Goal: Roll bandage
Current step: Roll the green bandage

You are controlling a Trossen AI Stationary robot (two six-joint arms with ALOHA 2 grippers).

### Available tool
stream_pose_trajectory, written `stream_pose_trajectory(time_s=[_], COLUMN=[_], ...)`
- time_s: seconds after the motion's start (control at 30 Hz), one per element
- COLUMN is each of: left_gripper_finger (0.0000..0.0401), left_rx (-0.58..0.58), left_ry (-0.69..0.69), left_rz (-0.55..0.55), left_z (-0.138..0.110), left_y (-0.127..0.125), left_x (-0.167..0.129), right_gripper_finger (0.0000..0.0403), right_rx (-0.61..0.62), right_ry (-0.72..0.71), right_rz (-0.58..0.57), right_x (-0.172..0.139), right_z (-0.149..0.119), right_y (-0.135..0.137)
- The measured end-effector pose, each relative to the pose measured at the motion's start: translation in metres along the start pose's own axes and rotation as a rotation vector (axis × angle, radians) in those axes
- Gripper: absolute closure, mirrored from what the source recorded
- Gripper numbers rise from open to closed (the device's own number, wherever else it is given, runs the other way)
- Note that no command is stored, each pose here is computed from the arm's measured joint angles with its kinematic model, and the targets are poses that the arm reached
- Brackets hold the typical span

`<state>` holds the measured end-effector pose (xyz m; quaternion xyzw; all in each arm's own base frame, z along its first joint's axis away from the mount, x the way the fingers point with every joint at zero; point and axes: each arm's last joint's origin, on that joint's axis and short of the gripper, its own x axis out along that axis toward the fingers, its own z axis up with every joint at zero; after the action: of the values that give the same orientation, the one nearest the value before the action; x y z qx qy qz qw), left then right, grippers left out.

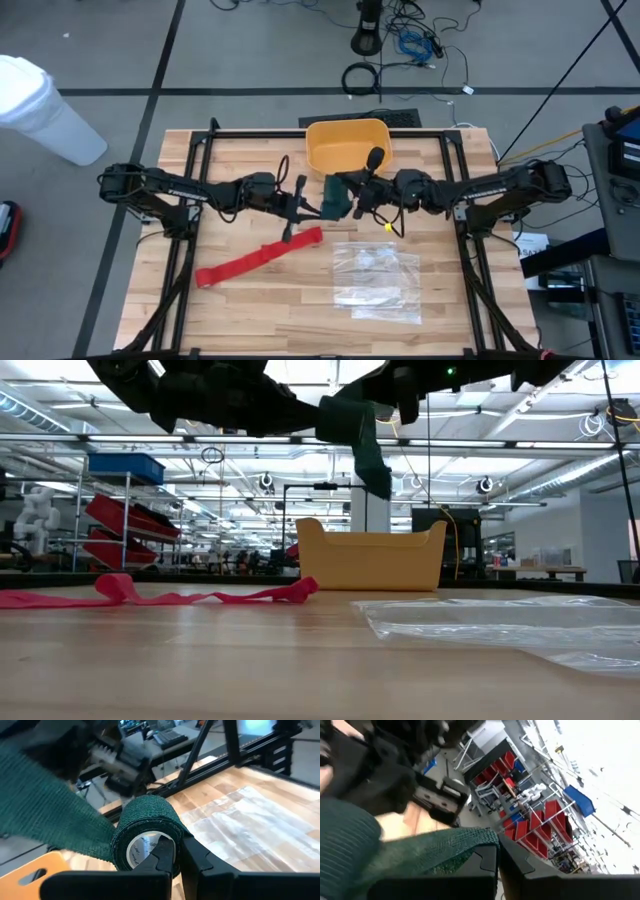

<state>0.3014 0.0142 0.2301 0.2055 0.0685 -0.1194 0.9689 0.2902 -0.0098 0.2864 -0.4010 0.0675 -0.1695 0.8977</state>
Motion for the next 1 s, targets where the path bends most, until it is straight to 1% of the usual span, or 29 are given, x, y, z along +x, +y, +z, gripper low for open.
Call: stream_pose_trajectory(time_s=[0.13, 0.33, 0.43, 0.5, 0.63, 0.73, 0.83, 0.9, 1.0], left_gripper_finger=[0.0388, 0.0388, 0.0388, 0.0388, 0.0388, 0.0388, 0.0388, 0.0388, 0.0388], left_rx=[-0.003, -0.007, -0.003, 0.013, 0.03, 0.063, 0.09, 0.098, 0.158], left_ry=[0.031, 0.065, 0.075, 0.084, 0.059, 0.049, 0.051, 0.054, 0.095], left_rz=[0.038, 0.087, 0.106, 0.115, 0.13, 0.134, 0.13, 0.13, 0.134], left_z=[-0.002, -0.005, -0.005, -0.004, 0.005, 0.009, 0.01, 0.01, 0.007], left_y=[0.001, 0.005, 0.005, 0.006, 0.01, 0.012, 0.012, 0.012, 0.011], left_x=[0.0, -0.001, -0.001, -0.002, 0.0, 0.001, 0.001, 0.001, 0.001], right_gripper_finger=[0.0403, 0.0403, 0.0403, 0.0403, 0.0398, 0.0374, 0.0333, 0.0299, 0.0248], right_rx=[-0.011, -0.08, -0.107, -0.118, -0.093, -0.104, -0.112, -0.117, -0.104], right_ry=[-0.022, -0.054, -0.052, -0.068, -0.104, -0.089, -0.075, -0.051, 0.009], right_rz=[0.015, 0.06, 0.12, 0.181, 0.301, 0.337, 0.349, 0.327, 0.258], right_x=[-0.006, -0.014, -0.018, -0.021, -0.023, -0.021, -0.02, -0.021, -0.024], right_z=[0.007, 0.012, 0.011, 0.011, 0.01, 0.006, 0.004, 0.005, 0.008], right_y=[0.002, 0.016, 0.026, 0.033, 0.044, 0.05, 0.053, 0.053, 0.055])
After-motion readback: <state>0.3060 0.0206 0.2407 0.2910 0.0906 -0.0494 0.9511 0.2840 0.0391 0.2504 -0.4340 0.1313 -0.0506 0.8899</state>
